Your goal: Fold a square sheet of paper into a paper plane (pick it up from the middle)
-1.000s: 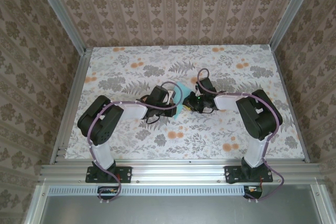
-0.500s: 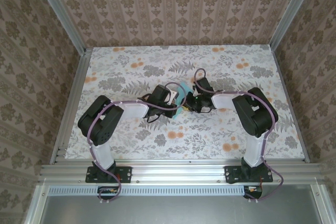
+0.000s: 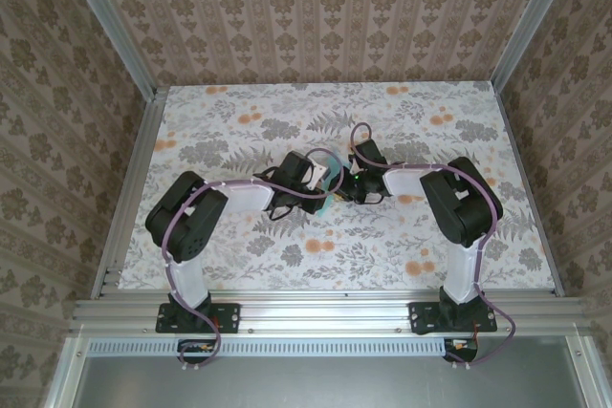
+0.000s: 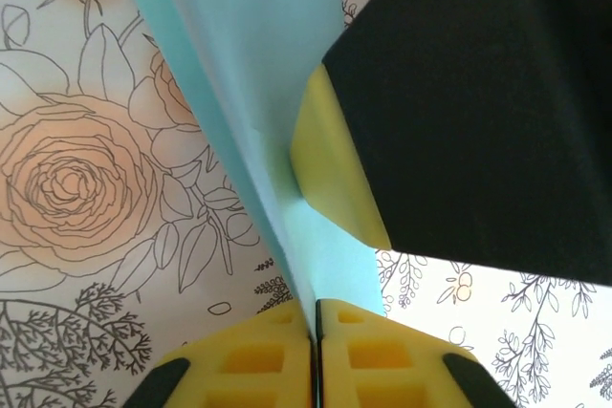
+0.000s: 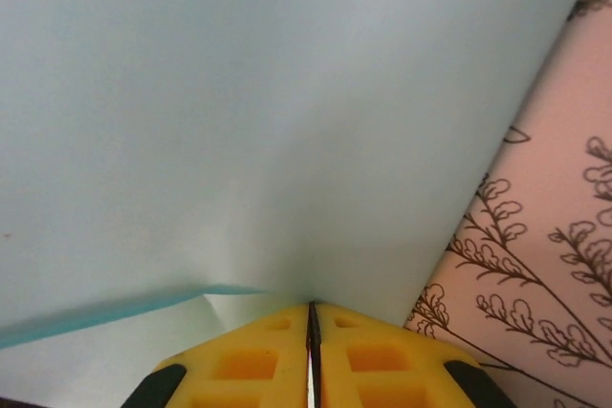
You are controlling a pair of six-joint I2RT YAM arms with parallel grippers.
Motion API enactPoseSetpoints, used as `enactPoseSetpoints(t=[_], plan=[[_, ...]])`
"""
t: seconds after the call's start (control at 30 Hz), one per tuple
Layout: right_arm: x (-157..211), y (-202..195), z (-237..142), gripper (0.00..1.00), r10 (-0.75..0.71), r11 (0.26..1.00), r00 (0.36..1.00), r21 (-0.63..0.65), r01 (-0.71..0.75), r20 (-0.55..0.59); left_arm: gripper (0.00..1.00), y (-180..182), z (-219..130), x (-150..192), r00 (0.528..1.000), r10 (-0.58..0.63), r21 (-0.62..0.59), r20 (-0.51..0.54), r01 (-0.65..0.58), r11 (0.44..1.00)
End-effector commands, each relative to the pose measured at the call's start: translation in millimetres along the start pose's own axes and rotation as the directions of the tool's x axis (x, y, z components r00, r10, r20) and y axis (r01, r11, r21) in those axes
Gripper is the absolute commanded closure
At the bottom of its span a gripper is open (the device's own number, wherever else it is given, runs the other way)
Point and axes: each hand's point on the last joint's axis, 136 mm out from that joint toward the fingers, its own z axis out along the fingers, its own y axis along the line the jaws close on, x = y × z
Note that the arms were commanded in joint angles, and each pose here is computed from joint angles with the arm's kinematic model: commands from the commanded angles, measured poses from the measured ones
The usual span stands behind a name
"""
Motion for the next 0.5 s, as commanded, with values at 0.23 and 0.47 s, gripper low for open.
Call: enactPoseSetpoints(t=[0.23,0.47], plan=[[5.4,-30.9,10.1,0.91,0.104,0.99,0.993,0.085,-0.108,0.052,0.8,-2.3,-10.1,2.7,0.946,-0.32,0.092,0.041,0.316,0.944],[6.2,-38.7,10.3,0.91,0.132,0.984,0.989,0.111,-0.139,0.064,0.82,-2.6,-13.6,9.3,0.912,-0.407,0.106,0.047,0.4,0.91]])
